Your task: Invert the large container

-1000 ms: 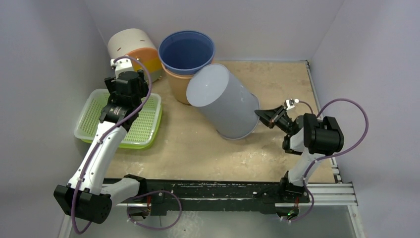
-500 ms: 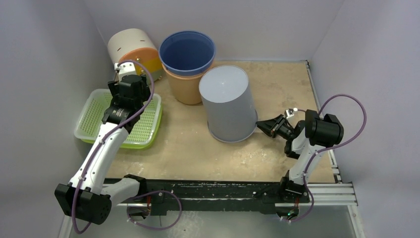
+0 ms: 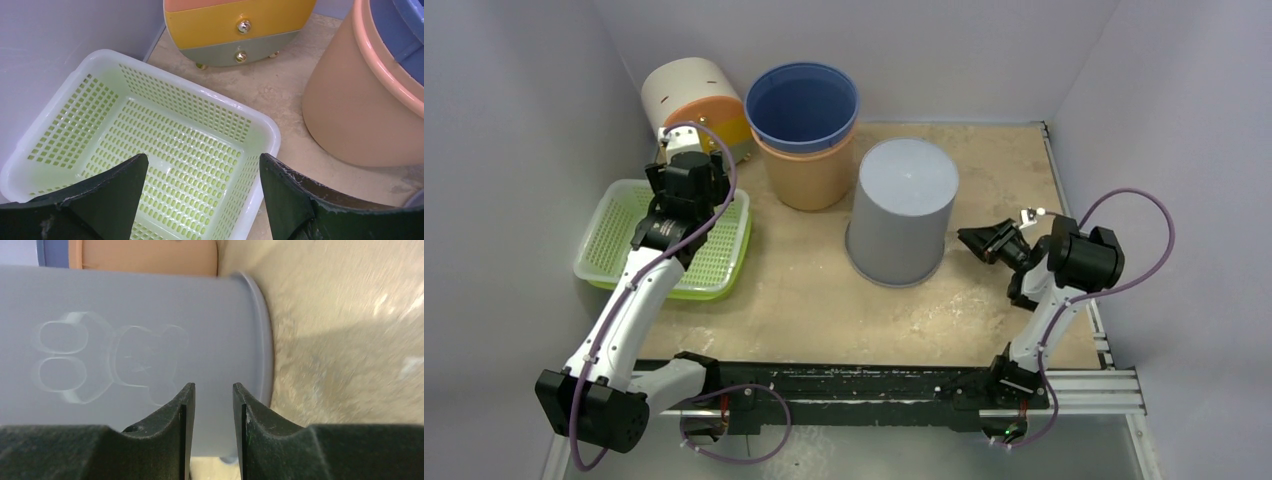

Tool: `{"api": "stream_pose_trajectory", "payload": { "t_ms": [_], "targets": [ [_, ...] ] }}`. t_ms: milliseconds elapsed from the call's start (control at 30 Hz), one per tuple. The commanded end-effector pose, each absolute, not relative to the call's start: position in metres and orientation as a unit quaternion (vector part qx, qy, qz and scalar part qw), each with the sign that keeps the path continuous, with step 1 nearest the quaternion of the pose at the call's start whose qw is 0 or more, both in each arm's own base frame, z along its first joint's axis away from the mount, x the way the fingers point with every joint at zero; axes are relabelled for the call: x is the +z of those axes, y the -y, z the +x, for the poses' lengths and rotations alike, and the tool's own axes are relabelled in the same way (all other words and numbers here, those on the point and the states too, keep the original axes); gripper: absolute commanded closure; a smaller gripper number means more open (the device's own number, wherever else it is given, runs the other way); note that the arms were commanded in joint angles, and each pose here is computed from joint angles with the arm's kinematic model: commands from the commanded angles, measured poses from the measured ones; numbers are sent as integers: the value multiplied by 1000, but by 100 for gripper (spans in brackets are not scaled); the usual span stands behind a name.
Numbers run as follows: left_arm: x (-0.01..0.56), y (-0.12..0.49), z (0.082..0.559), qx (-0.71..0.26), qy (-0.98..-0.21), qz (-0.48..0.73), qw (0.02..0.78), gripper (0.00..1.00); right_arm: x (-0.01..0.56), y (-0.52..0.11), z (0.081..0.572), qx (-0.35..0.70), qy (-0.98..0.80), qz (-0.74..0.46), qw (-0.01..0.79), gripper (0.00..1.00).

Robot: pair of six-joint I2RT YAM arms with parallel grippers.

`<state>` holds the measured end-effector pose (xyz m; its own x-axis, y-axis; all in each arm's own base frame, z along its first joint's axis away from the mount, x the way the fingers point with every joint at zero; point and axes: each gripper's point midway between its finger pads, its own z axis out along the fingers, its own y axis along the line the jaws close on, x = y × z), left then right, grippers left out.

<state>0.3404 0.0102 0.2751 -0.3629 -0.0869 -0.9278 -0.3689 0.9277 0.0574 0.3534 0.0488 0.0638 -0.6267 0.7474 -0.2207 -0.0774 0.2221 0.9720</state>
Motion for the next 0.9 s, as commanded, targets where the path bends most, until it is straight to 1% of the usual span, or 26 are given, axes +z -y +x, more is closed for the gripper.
{"api": "stream_pose_trajectory", "payload": {
  "t_ms": [0,200,300,400,467,533,667,733,767,833,867],
  "targets": [
    [281,-4,346,109,-805,-143,565,21,98,-23,381,513,-687,153,492,64],
    [274,-2,349,109,-809,-141,560,21,91,14,413,395,-737,194,513,61],
    [272,-2,349,108,-810,-140,558,21,93,30,418,332,-764,199,516,60],
    [272,-2,348,109,-810,-141,558,21,116,43,421,287,-773,195,531,59],
    [273,-1,348,105,-810,-141,560,21,142,49,424,263,-773,188,546,56],
    [273,0,349,101,-810,-140,561,21,184,54,434,244,-767,169,569,51],
    [273,2,349,94,-810,-139,563,21,279,41,448,224,-747,107,617,44],
    [274,2,349,94,-809,-138,564,21,324,19,453,203,-738,68,640,35],
    [275,2,348,94,-808,-138,565,21,344,-6,455,197,-736,41,646,27],
    [275,2,348,95,-808,-136,565,21,376,-44,457,184,-733,4,655,23],
    [274,2,348,95,-809,-135,564,21,387,-65,457,192,-731,-16,655,19]
  ]
}}
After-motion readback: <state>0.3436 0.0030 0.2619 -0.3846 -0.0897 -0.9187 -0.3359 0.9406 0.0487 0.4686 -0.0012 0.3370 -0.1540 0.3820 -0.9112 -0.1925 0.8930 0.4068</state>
